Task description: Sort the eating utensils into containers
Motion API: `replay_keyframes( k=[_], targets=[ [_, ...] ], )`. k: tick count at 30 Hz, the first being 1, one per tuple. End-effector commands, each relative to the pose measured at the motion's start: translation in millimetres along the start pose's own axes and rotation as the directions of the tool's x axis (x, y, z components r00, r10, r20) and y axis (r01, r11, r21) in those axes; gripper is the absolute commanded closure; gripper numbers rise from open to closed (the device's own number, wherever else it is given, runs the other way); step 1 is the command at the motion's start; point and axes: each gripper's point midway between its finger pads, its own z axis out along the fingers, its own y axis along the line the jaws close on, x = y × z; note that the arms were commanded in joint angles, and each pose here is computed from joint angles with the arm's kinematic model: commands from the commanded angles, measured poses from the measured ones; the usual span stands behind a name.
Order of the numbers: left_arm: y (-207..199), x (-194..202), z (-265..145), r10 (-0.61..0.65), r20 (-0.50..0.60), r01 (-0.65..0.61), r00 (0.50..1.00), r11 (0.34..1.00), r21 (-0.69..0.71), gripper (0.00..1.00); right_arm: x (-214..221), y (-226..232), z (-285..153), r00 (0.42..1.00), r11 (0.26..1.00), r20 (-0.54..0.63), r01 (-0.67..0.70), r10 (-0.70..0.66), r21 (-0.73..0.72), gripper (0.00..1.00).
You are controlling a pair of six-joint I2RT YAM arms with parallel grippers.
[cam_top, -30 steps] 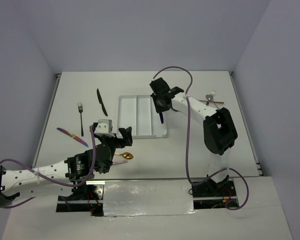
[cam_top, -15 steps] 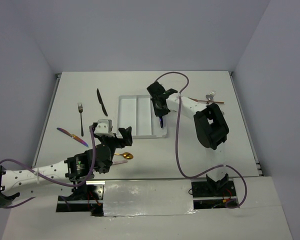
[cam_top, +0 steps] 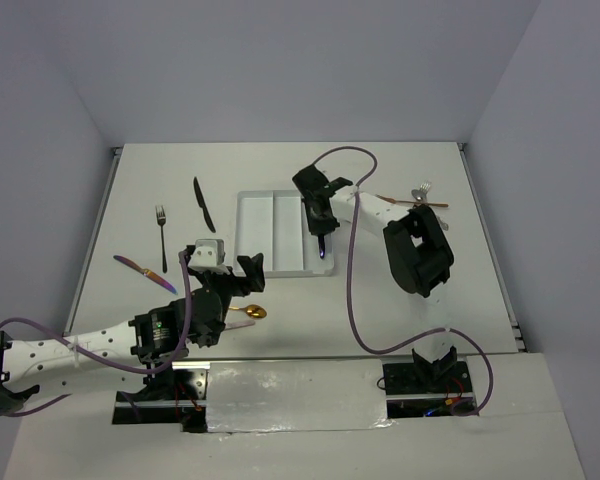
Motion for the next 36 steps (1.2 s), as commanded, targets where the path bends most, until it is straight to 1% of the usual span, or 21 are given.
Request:
replay_keyframes(
  k=[1,5,10,14,18,19,22,24,26,27,28,29,31,34,36],
  targets=[
    [-3.5,-10.5,0.1,-0.036,0.026,0.036,0.999,0.999,0.003,0.03,-15.6,3.7,-5.7,0.999,1.000,0.025,-0.026,0.026,-0.015,1.00],
    [-4.1,-9.9,0.4,-0.034,0.025,0.034,0.999,0.999,0.004,0.03,-7.7,2.0,-6.2,1.000,0.999,-0.004,-0.031,0.031,-0.009,1.00],
    [-3.9,-10.2,0.4,-0.036,0.026,0.036,0.999,0.999,0.003,0.03,0.7,6.2,-12.3,0.999,0.998,-0.029,-0.047,0.046,-0.042,1.00],
    [-2.9,-9.6,0.7,-0.028,0.026,0.029,0.999,1.000,-0.004,0.03,8.1,0.7,-11.0,0.997,0.999,-0.056,-0.049,0.048,-0.015,1.00],
    [-2.8,-10.1,0.7,-0.031,0.028,0.031,0.999,1.000,-0.002,0.03,10.4,5.8,-9.4,0.996,0.998,-0.074,-0.043,0.040,-0.036,1.00],
    [-2.8,-9.5,0.8,-0.028,0.027,0.028,0.999,1.000,-0.002,0.03,12.5,6.1,-7.2,0.995,0.999,-0.092,-0.038,0.035,-0.035,1.00],
    [-3.3,-10.0,0.8,-0.031,0.027,0.031,0.999,1.000,0.000,0.03,14.2,4.4,-5.0,0.995,0.999,-0.099,-0.033,0.031,-0.020,1.00],
    [-3.8,-9.5,0.9,-0.028,0.025,0.028,0.999,1.000,0.002,0.03,14.6,3.1,-5.7,0.994,0.999,-0.102,-0.037,0.036,-0.011,0.98],
    [-3.6,-8.6,0.8,-0.026,0.024,0.026,0.999,1.000,0.000,0.03,15.2,2.7,-8.8,0.994,0.999,-0.103,-0.034,0.032,-0.011,0.93],
    [-3.9,-9.5,0.8,-0.028,0.025,0.028,0.999,1.000,0.000,0.03,14.9,2.0,-9.9,0.994,0.999,-0.102,-0.035,0.034,-0.008,0.89],
    [-3.6,-9.3,0.7,-0.027,0.025,0.027,0.999,1.000,0.000,0.03,15.0,0.6,-10.8,0.994,0.999,-0.101,-0.036,0.035,-0.002,0.83],
    [-3.4,-9.4,0.7,-0.028,0.025,0.028,0.999,1.000,-0.001,0.03,14.6,1.9,-11.7,0.994,0.999,-0.100,-0.036,0.035,-0.011,0.75],
    [-3.8,-9.8,0.5,-0.030,0.026,0.030,0.999,1.000,0.002,0.03,13.7,3.1,-12.6,0.994,0.999,-0.100,-0.034,0.032,-0.018,0.69],
    [-2.8,-10.0,1.1,-0.027,0.028,0.027,0.999,1.000,-0.005,0.03,11.8,4.7,-13.6,0.995,0.999,-0.097,-0.031,0.029,-0.026,0.67],
    [-2.7,-9.4,1.5,-0.022,0.027,0.023,0.999,1.000,-0.009,0.03,9.6,6.6,-16.9,0.996,0.999,-0.087,-0.026,0.024,-0.032,0.65]
  ],
)
